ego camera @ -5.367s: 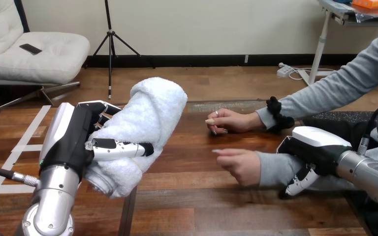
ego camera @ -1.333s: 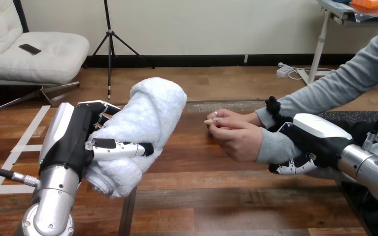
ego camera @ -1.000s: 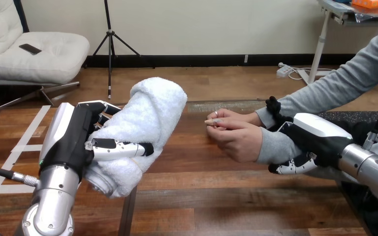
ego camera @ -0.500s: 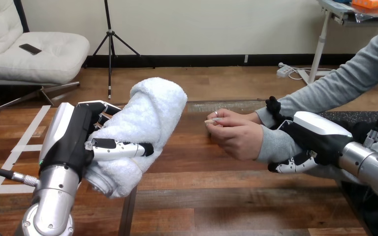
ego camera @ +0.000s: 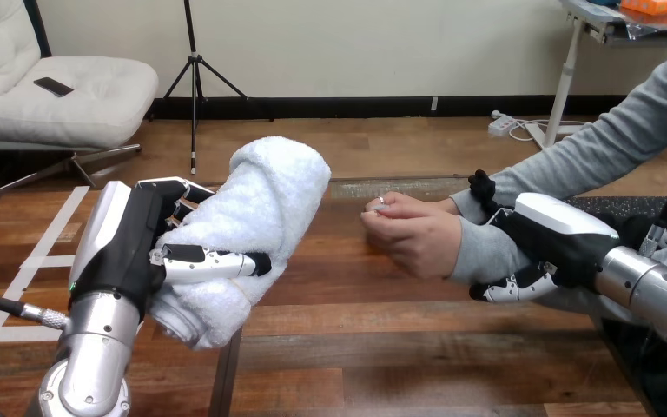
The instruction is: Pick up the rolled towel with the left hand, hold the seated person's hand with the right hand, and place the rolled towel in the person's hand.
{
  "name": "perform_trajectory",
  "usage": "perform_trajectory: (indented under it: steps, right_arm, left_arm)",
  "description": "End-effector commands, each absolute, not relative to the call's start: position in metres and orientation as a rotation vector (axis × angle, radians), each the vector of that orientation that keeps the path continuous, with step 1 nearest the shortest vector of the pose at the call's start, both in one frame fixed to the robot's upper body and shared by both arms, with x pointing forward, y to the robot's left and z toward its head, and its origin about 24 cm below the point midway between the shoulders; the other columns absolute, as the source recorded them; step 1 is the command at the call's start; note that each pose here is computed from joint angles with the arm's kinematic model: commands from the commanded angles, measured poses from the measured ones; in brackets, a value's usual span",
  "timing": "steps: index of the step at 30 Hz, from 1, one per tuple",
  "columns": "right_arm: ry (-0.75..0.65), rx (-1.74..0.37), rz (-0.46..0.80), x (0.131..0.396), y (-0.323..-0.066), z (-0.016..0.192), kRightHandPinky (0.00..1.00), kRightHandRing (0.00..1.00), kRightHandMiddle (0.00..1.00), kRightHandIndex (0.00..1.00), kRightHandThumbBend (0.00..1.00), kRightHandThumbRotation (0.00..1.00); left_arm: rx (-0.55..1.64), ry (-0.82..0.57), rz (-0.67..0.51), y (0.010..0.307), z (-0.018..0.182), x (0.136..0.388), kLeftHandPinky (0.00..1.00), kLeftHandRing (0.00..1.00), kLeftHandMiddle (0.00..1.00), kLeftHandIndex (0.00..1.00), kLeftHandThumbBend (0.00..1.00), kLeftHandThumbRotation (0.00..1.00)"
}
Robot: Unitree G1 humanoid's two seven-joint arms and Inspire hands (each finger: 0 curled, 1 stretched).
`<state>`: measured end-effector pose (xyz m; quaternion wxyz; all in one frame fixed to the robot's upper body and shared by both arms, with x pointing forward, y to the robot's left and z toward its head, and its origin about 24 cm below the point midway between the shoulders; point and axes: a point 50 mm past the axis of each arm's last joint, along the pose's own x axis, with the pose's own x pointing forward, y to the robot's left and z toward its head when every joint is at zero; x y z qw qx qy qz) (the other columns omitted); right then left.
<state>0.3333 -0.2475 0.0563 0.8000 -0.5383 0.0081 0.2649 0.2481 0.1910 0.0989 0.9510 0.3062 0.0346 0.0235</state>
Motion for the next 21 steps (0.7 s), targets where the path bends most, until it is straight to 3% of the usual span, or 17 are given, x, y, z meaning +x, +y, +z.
perform_trajectory:
  steps: [1,21]
  right_arm:
    - [-0.139,-1.143,0.486,0.3517,-0.2426,0.0986,0.11,0.15,0.22,0.22,0.43,0.07]
    - [-0.170,-1.132,0.494,0.3518,-0.2403,0.1042,0.12,0.16,0.22,0.23,0.43,0.06]
  left_arm:
    - [0.633,-0.077,0.078,0.1879,0.1266,0.2563,0.27,0.35,0.40,0.44,0.65,0.00]
    - [0.541,-0.194,0.128,0.1871,0.1174,0.2642,0.27,0.34,0.39,0.43,0.65,0.00]
